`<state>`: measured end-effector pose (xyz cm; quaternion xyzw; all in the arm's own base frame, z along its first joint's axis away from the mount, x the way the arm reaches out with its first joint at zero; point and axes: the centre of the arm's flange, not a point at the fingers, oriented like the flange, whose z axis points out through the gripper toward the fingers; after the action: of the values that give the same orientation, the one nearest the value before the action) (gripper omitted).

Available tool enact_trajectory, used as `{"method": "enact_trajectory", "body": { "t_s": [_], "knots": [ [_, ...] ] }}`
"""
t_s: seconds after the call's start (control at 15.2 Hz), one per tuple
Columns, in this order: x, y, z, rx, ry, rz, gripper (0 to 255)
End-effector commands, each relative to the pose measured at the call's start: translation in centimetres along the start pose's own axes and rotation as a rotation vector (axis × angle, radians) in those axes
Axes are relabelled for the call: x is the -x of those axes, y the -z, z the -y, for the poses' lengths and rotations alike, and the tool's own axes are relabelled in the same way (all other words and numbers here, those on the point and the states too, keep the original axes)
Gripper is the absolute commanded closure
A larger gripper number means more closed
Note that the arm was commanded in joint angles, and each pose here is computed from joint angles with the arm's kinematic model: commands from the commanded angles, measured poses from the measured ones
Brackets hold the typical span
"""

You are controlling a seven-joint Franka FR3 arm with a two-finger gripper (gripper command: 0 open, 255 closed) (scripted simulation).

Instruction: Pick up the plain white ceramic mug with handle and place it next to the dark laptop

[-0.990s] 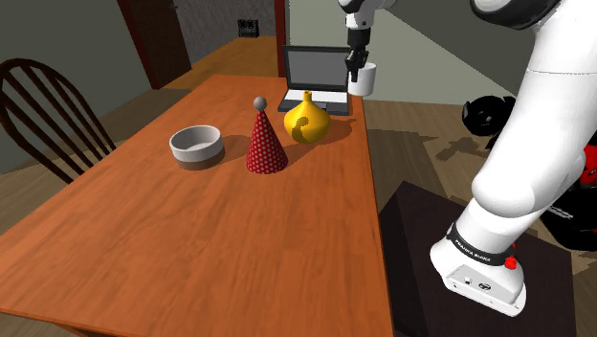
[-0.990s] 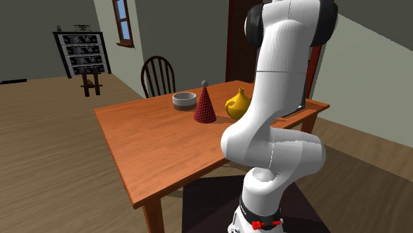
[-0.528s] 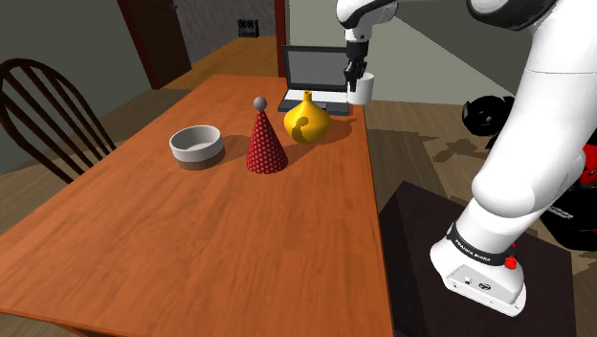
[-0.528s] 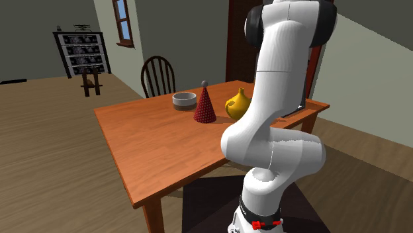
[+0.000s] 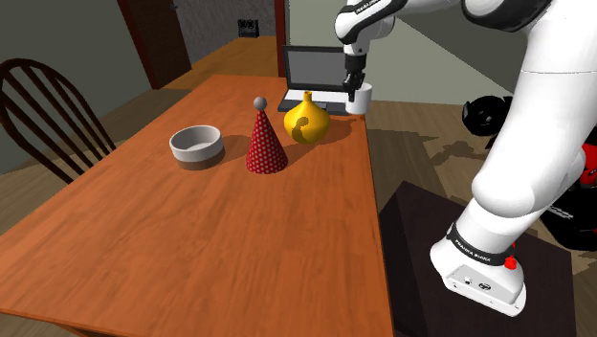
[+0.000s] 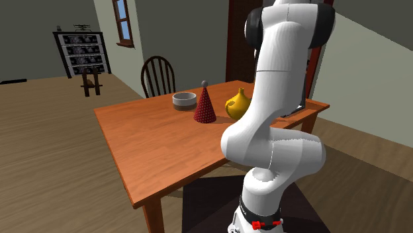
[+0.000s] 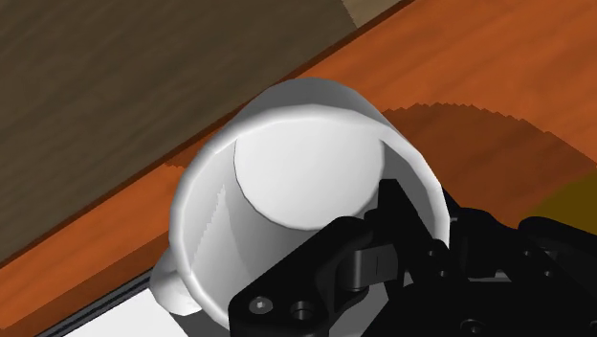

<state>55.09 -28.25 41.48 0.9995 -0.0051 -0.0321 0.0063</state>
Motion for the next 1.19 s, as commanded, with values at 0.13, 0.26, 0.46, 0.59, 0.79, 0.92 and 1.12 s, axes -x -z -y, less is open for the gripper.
{"method": "enact_trajectory", "body": {
  "t_s": [0.13, 0.26, 0.46, 0.59, 0.79, 0.92, 1.12],
  "knots": [
    [-0.1, -2.1, 0.0, 0.000, 0.000, -0.001, 255],
    [-0.2, -3.2, 0.0, 0.000, 0.000, -0.001, 255],
    [-0.3, -4.8, 0.0, 0.000, 0.000, -0.001, 255],
    [-0.4, -5.6, 0.0, 0.000, 0.000, -0.001, 255],
    [-0.4, -5.6, 0.0, 0.000, 0.000, -0.001, 255],
    [-0.4, -5.6, 0.0, 0.000, 0.000, -0.001, 255],
    [-0.4, -5.6, 0.0, 0.000, 0.000, -0.001, 0]
  ]
}}
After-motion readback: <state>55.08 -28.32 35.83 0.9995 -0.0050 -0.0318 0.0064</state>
